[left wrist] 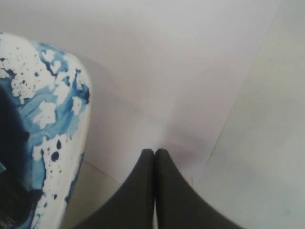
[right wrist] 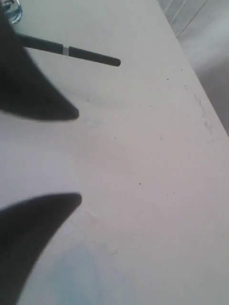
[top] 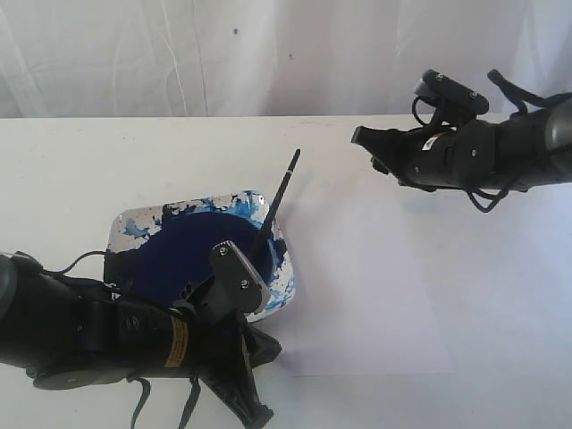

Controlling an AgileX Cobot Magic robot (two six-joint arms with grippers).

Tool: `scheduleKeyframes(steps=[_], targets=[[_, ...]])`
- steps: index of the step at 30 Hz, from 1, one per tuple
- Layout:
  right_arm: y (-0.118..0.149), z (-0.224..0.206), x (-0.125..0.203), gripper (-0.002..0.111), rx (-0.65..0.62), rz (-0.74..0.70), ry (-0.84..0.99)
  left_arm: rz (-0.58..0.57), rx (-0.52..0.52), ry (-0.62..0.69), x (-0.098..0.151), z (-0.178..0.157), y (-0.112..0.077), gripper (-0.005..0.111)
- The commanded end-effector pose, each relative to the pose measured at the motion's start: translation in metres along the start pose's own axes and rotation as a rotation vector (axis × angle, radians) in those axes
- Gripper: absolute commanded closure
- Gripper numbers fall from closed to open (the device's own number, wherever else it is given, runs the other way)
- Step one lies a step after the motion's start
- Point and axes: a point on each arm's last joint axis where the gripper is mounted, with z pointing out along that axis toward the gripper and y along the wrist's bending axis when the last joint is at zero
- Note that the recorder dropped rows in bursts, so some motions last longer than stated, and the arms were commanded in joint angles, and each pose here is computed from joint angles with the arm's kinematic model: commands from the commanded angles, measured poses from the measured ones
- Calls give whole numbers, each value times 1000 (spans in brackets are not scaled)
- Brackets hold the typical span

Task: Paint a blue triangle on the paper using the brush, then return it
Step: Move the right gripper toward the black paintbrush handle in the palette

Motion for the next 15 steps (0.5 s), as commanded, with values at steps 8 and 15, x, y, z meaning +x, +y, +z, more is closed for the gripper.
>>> scheduleKeyframes(steps=[8, 15], targets=[[23, 20, 0, 3, -81, -33, -115, -1, 3, 3, 0, 1, -1, 107], [40, 43, 8, 3, -123, -83, -64, -1, 3, 3, 0, 1, -1, 107]])
